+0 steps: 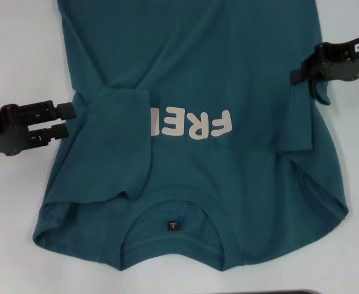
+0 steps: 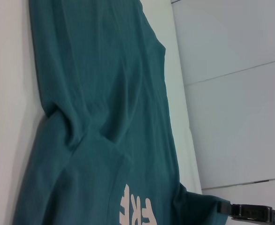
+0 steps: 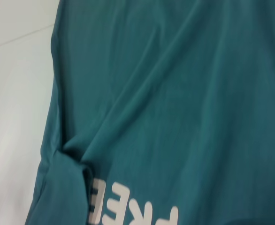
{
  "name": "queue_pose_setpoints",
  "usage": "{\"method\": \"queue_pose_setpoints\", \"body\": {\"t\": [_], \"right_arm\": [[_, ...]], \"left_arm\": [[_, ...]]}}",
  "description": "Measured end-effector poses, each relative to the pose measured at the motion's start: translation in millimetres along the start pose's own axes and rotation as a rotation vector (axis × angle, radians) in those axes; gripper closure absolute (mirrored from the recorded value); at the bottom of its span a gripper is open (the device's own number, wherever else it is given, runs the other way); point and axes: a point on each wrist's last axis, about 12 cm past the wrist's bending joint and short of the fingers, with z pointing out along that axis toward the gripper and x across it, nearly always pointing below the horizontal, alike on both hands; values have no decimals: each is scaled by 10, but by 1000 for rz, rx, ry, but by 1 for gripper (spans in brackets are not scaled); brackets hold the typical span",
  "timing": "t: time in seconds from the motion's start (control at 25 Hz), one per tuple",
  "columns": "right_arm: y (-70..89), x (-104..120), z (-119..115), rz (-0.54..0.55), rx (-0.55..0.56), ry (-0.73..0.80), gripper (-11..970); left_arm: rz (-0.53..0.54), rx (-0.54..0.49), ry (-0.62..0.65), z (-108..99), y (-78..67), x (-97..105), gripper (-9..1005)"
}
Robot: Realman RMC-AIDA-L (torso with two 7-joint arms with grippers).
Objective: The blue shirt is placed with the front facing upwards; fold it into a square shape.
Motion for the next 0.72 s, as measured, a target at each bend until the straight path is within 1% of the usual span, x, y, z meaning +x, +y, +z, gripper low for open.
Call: {"method": "queue_pose_setpoints", "body": {"t": [0.36,0.72], "right_arm": [[-59,-14,87,31,9,-37,935],[-105,24,121,51,7,-18,932]], "left_arm": [[-3,2,-5,-3,2,0,309],[-3,1,-7,-4,5,-1,308]]}}
